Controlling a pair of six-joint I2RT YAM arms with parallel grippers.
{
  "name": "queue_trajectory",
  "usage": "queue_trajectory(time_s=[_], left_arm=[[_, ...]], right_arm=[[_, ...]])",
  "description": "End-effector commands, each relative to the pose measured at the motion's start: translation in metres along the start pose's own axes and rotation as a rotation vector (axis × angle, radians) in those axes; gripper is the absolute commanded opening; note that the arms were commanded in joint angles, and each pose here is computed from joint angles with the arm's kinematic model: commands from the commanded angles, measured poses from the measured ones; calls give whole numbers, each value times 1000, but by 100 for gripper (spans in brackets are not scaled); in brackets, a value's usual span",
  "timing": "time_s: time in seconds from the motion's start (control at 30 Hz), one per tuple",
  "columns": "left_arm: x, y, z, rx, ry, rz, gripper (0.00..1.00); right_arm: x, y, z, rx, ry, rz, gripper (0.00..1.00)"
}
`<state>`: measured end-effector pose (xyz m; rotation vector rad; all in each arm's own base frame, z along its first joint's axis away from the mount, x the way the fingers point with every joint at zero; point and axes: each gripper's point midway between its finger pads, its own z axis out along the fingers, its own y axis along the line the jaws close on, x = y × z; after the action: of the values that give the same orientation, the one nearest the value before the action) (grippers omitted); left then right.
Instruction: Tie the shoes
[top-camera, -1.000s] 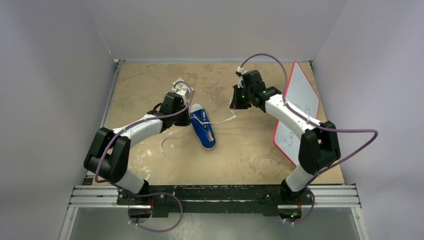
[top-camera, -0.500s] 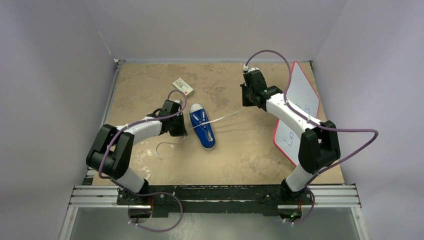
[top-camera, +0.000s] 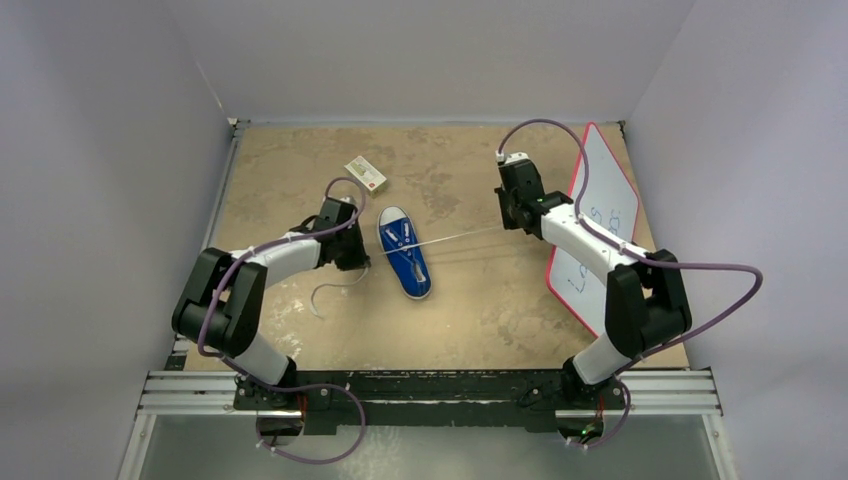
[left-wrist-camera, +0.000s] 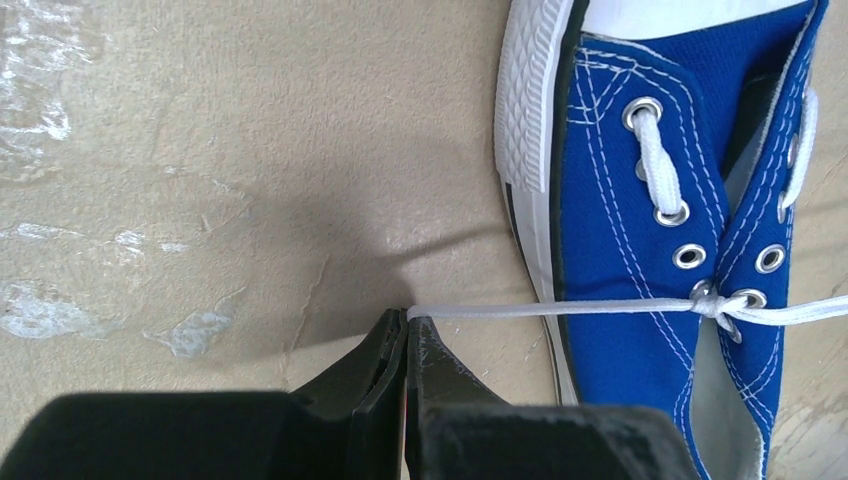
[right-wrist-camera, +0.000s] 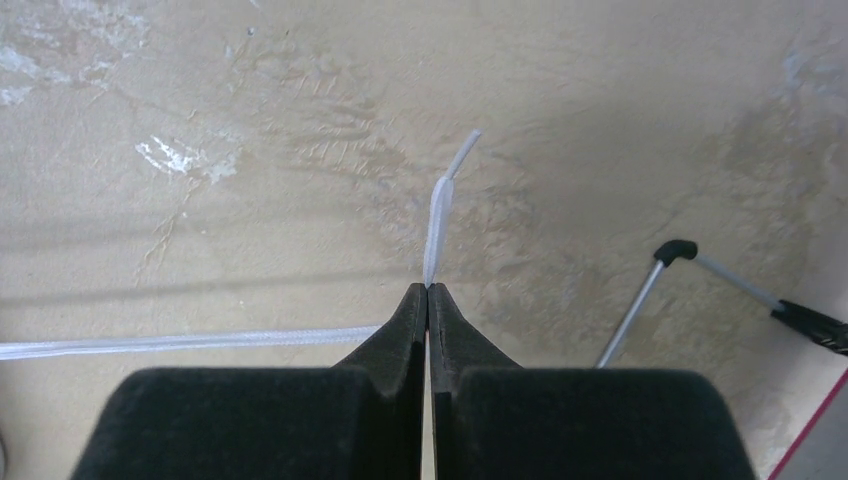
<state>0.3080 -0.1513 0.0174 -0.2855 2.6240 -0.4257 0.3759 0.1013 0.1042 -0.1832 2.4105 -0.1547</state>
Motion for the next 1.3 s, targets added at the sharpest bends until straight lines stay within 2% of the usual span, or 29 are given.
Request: queue_trajectory(time_s=[0.0,0.13,0.27,0.37,0.43,0.6,0.7,0.8,0.93,1.07,1.17,1.27], left_arm=[[22,56,6,-210,59,-24,0],[21,55,5,-180,59,2,0],[2,7,-2,67,2,65,0],[-25,-43,-20,276,-127,150,0],[-46,-72,-35,376,-237,225,0],[-80,-105,-62,497,-454,377,0],[-87,-114,-67,530,-512,463,0],[-85,-117,-61,543,-510,538,0],[-83,-121,-62,557,-544,594,0],[-81,-131,-69,584,-584,635,0],[-74,-138,-68,585,-571,679,0],[-63,-131,-64,584,-570,666,0]], right_arm=[[-43,-33,-17,101,-129,-13,0],[-49,-39,-19,102,-152,-58,0],[-80,14,-36,-219,-290,-127,0],[-88,62,-57,-501,-322,-92,0],[-93,84,-71,-642,-307,10,0],[-112,124,-101,-917,-274,102,0],[-135,132,-111,-988,-298,181,0],[-154,141,-116,-1050,-302,232,0],[-176,154,-111,-1124,-280,307,0],[-204,159,-112,-1166,-314,390,0],[-208,162,-109,-1162,-257,469,0],[-202,171,-107,-1174,-205,466,0]])
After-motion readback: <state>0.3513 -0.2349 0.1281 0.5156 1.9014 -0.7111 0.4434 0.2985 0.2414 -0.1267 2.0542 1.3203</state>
